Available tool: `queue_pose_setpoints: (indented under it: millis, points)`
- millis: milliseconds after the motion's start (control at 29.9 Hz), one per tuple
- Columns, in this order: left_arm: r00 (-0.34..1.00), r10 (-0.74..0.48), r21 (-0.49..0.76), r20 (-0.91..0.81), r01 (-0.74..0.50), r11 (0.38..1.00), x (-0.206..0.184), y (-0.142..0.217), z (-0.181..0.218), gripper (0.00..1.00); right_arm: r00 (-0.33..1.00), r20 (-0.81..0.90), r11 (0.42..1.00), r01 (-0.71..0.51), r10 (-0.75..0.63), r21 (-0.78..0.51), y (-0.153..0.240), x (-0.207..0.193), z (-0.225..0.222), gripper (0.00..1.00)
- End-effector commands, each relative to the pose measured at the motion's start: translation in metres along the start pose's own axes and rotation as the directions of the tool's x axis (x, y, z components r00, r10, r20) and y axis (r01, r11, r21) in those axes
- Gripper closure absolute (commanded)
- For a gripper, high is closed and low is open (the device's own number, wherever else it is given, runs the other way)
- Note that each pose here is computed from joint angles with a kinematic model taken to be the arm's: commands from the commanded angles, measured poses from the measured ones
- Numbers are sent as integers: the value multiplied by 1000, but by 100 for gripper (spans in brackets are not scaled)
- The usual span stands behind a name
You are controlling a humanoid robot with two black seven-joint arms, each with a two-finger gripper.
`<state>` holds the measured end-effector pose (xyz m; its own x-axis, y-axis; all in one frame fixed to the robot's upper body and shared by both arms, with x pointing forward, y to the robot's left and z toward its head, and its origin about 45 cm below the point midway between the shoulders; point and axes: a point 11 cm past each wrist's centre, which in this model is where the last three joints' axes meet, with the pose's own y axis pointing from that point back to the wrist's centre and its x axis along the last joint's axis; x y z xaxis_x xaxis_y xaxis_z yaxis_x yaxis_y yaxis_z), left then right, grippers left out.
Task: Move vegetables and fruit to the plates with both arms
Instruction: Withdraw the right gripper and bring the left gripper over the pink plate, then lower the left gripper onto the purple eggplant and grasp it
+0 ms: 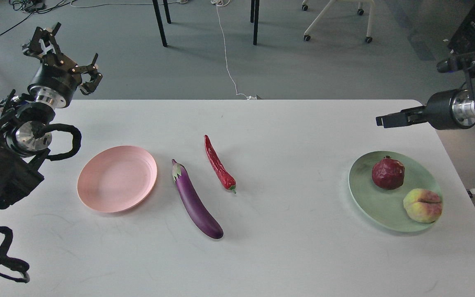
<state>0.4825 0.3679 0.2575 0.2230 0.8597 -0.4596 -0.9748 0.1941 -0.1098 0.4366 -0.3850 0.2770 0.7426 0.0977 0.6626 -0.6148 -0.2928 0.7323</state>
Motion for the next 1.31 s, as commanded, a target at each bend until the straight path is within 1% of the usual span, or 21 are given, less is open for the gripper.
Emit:
queue_pose_setpoints:
  millis: [0,67,167,234,301,368,469,569,602,703,770,870,937,1071,1205,1272]
  points:
    - [968,-190,121,163,171,978,-35,1,-2,1,989,91,991,-125,120,48,-13,26,-12,2]
    - [931,-281,176,233,244,954,-51,6,1,2,966,182,977,-199,183,73,-17,37,-15,2]
    - [841,-424,270,336,346,899,-75,18,6,2,890,370,941,-324,268,98,-14,47,-10,2]
    - [760,-515,336,397,402,852,-94,29,7,2,830,475,913,-390,293,118,-11,53,-11,2]
    - [661,-578,392,479,428,814,-114,40,6,2,754,586,878,-457,298,141,-8,60,-14,2]
    - [558,-642,477,526,431,766,-128,53,-5,2,679,682,852,-500,273,156,-11,60,-18,2]
    - [370,-727,624,579,373,687,-135,78,-28,2,535,816,811,-565,220,152,-13,54,-15,2]
    - [200,-773,713,602,300,633,-124,98,-44,2,359,922,764,-633,147,125,-10,48,-6,1]
    - [148,-784,737,603,271,619,-117,103,-47,2,281,953,746,-657,109,109,-9,44,-1,1]
    - [28,-808,787,589,210,580,-105,115,-56,3,100,995,699,-711,-9,77,-8,31,9,1]
    - [-54,-823,818,565,167,550,-98,122,-65,3,-13,996,657,-752,-93,52,-4,24,18,1]
    - [-134,-834,844,535,125,521,-96,125,-76,4,-184,971,621,-782,-155,-49,-6,-1,37,1]
    - [-161,-843,858,514,101,504,-103,124,-91,5,-254,952,608,-787,-170,-102,-5,-17,48,1]
    - [-173,-868,883,465,29,468,-114,122,-115,7,-340,923,595,-785,-178,-174,-3,-44,64,1]
    - [-187,-896,914,401,18,406,-132,124,-139,8,-346,919,590,-788,-188,-176,-3,-45,63,1]
    - [-195,-904,923,381,19,385,-140,126,-148,8,-344,920,588,-790,-189,-175,-2,-44,63,1]
